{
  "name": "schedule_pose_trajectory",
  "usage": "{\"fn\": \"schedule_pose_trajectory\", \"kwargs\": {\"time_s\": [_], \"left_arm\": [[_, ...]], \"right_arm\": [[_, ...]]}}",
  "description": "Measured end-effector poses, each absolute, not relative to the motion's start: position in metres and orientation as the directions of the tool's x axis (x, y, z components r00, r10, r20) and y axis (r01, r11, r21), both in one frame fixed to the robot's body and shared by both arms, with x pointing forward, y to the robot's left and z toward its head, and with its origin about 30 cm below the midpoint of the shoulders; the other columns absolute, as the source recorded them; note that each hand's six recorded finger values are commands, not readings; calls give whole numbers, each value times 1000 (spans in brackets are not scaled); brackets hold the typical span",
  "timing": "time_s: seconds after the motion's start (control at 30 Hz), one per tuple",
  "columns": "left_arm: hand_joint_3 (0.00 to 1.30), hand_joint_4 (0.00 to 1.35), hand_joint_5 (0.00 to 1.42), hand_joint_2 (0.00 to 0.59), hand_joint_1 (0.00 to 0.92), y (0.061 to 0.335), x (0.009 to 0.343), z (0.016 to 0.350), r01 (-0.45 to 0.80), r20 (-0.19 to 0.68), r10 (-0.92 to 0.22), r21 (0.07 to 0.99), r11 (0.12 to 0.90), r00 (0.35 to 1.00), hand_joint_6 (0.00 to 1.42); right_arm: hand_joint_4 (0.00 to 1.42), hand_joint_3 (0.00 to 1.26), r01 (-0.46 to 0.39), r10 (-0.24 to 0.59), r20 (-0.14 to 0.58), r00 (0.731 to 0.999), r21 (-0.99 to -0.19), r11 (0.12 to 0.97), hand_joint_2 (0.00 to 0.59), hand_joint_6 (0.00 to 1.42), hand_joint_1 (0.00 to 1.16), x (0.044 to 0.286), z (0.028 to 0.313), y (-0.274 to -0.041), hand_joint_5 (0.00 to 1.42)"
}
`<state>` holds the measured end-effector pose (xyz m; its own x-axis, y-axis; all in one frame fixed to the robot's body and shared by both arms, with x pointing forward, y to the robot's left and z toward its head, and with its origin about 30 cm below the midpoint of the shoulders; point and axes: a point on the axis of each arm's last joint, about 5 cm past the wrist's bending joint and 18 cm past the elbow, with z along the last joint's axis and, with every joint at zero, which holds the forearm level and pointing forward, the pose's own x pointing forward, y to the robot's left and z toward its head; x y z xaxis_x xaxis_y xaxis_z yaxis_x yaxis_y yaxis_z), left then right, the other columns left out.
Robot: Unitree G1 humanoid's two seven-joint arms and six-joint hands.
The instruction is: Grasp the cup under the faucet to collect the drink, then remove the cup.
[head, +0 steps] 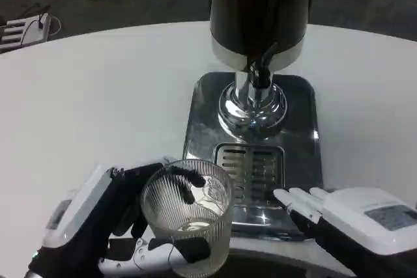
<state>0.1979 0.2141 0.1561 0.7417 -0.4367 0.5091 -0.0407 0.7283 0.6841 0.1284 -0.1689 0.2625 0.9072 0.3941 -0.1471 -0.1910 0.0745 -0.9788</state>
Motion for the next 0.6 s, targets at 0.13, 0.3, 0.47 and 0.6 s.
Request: {"fn": "schedule_pose_trajectory", "kwargs": {"time_s": [0.13, 0.3, 0.47, 0.6], "left_arm": [[995, 1119, 1286, 53, 381, 211, 201, 155, -45, 503, -441, 696, 717, 743, 1424], [995, 1119, 1286, 53, 381, 205, 220, 154, -79, 503, -421, 707, 703, 755, 1424], [995, 1119, 1286, 53, 381, 197, 254, 162, -148, 526, -384, 713, 685, 759, 1424], [995, 1119, 1286, 53, 381, 189, 274, 161, -167, 515, -387, 739, 653, 765, 1424]], "right_arm": [[0, 0, -188, 390, -144, 909, -979, 77, 521, 1, 466, 127, 262, -170, 0], [0, 0, -171, 377, -129, 917, -982, 80, 521, 2, 466, 125, 262, -173, 0], [0, 0, -165, 371, -121, 921, -982, 90, 521, 10, 465, 121, 260, -176, 0], [0, 0, -169, 375, -124, 919, -982, 89, 521, 13, 464, 117, 258, -180, 0]]}}
